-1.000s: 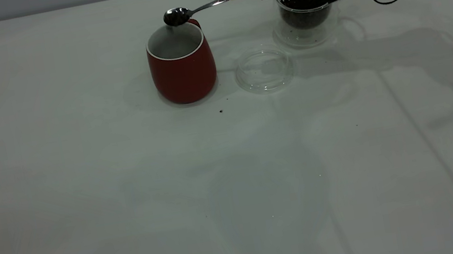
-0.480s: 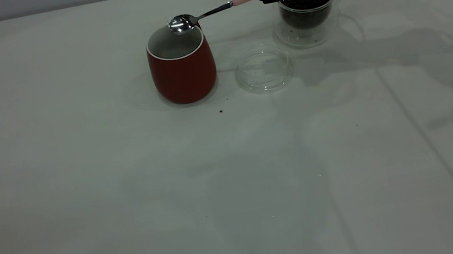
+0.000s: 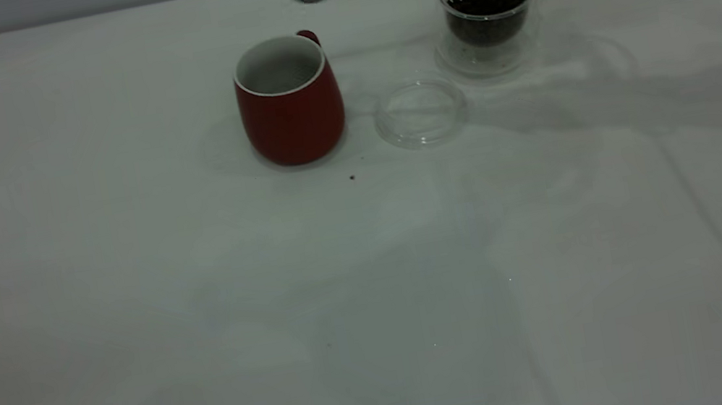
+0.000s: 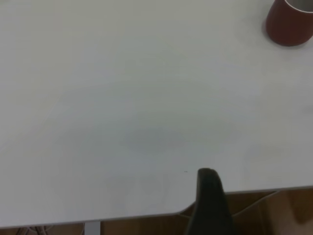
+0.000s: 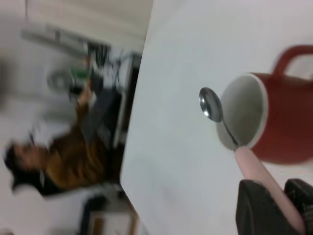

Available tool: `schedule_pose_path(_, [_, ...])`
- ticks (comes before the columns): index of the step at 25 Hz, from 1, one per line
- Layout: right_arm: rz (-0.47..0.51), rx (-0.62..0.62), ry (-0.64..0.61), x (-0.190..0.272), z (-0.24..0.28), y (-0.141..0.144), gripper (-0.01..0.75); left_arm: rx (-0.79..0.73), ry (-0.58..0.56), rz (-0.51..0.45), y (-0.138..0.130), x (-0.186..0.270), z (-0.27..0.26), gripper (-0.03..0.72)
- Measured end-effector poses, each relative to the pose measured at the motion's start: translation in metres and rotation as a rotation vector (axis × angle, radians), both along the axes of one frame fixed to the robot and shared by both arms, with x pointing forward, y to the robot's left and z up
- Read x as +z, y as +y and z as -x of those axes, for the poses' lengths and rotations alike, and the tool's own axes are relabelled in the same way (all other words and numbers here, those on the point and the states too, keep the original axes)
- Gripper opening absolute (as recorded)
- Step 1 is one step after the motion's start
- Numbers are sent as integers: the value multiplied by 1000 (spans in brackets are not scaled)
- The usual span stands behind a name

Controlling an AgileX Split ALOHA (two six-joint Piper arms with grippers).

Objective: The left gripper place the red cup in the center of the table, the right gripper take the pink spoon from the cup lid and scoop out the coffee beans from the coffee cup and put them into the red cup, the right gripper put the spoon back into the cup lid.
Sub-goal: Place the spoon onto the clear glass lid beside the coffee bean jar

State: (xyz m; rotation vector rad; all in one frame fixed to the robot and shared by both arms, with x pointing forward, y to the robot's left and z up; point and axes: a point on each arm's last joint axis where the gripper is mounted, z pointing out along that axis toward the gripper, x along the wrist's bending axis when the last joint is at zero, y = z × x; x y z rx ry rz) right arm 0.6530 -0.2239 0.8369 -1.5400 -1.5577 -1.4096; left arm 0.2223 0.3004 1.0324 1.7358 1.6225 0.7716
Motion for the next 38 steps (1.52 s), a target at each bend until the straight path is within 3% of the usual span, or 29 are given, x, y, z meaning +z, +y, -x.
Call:
schedule_pose_path(4, [-4,-117,130,-19,27,-23,110,0,0,0,0,0,0,588])
schedule_pose_path(13, [156,-272,296,-53,47,-41,110,0,0,0,0,0,0,588])
schedule_pose_path(24, [151,-257,315,-76,22,-41,110,0,0,0,0,0,0,588])
schedule_pose_path(38, [106,-194,302,-95,12,-17,110,0,0,0,0,0,0,588])
